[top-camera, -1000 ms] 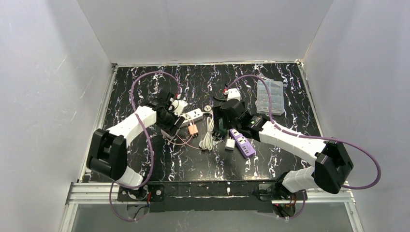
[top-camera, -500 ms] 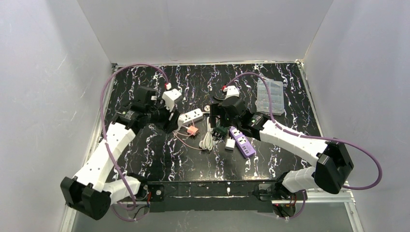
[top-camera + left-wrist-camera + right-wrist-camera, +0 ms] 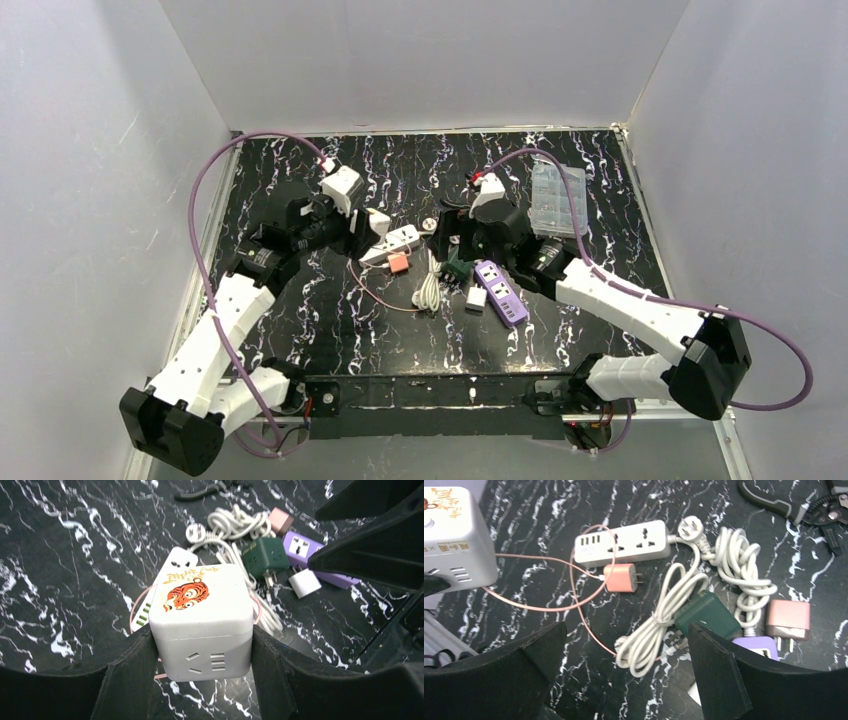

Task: Insert the plug
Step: Pick up the plug from the center of the board.

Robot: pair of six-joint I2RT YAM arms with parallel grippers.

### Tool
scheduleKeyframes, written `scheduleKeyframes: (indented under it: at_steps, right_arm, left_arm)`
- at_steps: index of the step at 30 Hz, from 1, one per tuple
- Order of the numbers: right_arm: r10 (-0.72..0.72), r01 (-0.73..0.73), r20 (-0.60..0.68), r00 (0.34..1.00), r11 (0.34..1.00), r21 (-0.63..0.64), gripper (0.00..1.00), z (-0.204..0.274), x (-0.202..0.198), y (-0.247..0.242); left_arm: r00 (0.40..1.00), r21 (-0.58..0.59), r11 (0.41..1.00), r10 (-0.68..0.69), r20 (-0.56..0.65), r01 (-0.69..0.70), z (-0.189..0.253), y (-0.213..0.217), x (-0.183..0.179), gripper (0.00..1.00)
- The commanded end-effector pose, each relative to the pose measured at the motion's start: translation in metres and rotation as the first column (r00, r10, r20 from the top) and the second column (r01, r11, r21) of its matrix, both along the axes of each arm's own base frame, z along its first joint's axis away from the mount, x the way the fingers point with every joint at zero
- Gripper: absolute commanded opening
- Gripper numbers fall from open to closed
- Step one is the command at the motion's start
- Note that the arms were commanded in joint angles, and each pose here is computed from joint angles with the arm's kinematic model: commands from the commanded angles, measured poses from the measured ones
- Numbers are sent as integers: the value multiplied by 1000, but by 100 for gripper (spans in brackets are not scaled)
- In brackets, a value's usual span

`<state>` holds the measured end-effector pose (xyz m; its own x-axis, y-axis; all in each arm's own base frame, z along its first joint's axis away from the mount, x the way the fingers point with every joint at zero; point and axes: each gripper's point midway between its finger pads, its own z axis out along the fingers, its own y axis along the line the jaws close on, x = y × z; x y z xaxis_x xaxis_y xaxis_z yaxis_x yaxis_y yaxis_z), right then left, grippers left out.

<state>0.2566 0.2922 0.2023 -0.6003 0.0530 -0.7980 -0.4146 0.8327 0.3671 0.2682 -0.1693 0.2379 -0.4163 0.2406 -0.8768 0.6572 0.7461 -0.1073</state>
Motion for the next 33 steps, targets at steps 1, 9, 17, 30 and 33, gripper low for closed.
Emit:
scheduleKeyframes:
  at_steps: [1,9,17,30,33]
  right_arm:
    - [8,-11,30,1000,993,119,100,26,5,16]
    - [28,-29,8,1000,981,190,100,15,13,56]
    - [146,-191,203,968,956,222,100,73,-21,50]
    - [556,-766,587,589,615,186,100,186,-137,42]
    - [628,-831,577,521,527,177,100,189,-148,55]
  left_arm:
    - [984,-121,991,-30,176,52,53,-11,-1,0]
    - [967,-147,982,-77,241,115,66,-9,-29,0]
    - [901,-132,954,-202,384,270,115,-14,-62,0]
    - [689,-117,719,-587,425,685,135,-32,-166,0]
    - [673,-170,671,-622,400,722,143,-35,-177,0]
